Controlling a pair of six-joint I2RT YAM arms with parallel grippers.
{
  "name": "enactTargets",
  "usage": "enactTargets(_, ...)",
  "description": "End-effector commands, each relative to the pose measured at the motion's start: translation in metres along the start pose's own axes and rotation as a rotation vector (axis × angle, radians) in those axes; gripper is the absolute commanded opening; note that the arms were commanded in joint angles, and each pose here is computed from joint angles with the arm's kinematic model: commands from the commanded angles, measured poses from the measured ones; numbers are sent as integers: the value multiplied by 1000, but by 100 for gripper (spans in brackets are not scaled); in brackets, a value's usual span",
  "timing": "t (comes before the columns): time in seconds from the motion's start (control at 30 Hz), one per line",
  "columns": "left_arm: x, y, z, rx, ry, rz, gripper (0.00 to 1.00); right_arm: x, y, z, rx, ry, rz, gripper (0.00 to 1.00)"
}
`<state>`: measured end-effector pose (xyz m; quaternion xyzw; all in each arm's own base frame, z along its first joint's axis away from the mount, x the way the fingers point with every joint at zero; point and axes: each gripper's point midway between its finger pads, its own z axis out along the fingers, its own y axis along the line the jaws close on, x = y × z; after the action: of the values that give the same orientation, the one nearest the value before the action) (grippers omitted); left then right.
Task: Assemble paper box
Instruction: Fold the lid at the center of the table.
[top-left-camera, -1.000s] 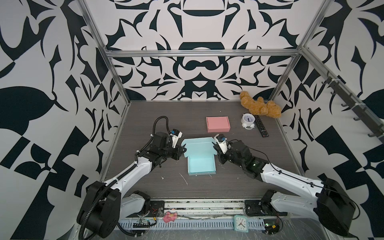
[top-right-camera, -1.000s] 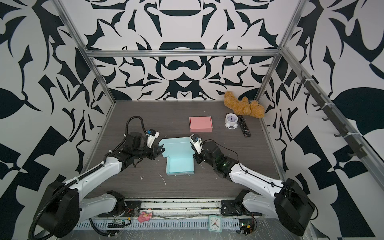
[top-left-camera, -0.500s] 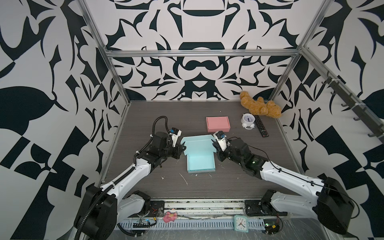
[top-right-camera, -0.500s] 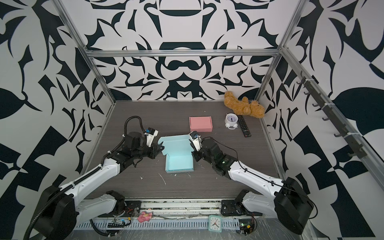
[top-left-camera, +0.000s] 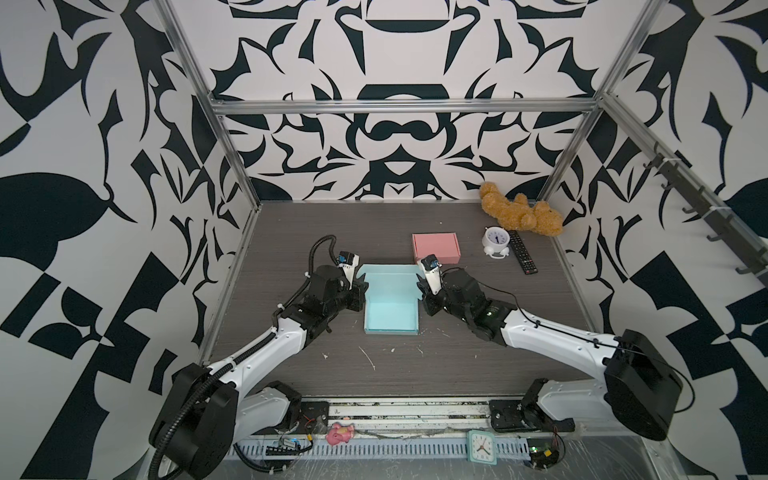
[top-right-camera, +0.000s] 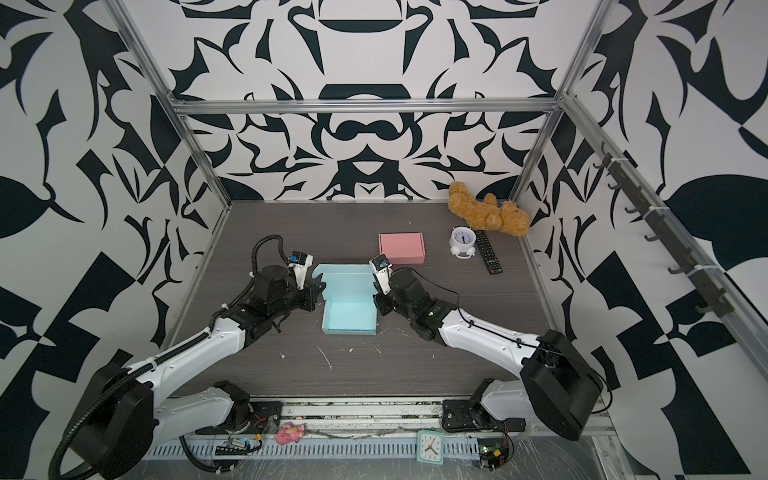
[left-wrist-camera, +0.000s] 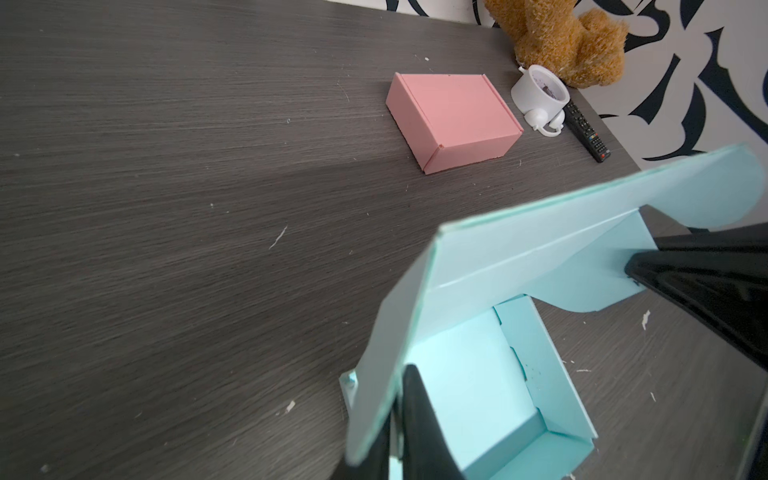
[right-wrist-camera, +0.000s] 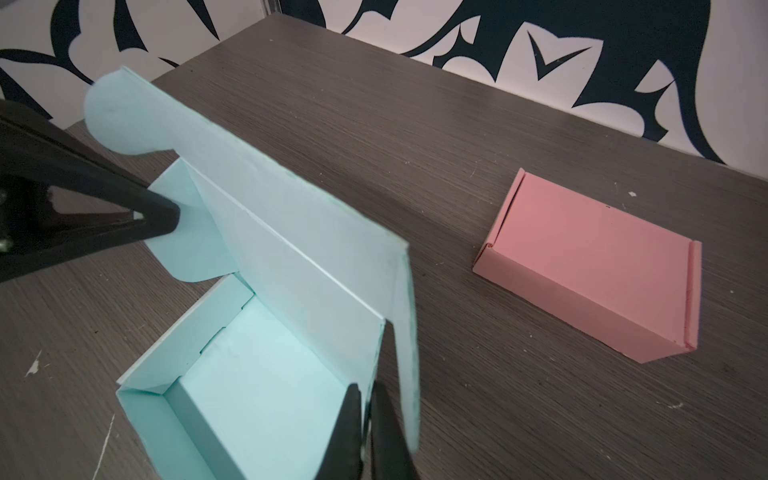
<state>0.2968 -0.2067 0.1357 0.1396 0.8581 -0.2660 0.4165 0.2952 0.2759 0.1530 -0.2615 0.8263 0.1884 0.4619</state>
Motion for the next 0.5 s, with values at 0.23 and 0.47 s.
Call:
enactTargets(0.23,-8,-22,14,38,-97,95,11,-26,30,9,-118,-42,35,13)
enactTargets(0.47,1,-26,16,29,-147,120,11,-22,28,8,-109,-37,31,13)
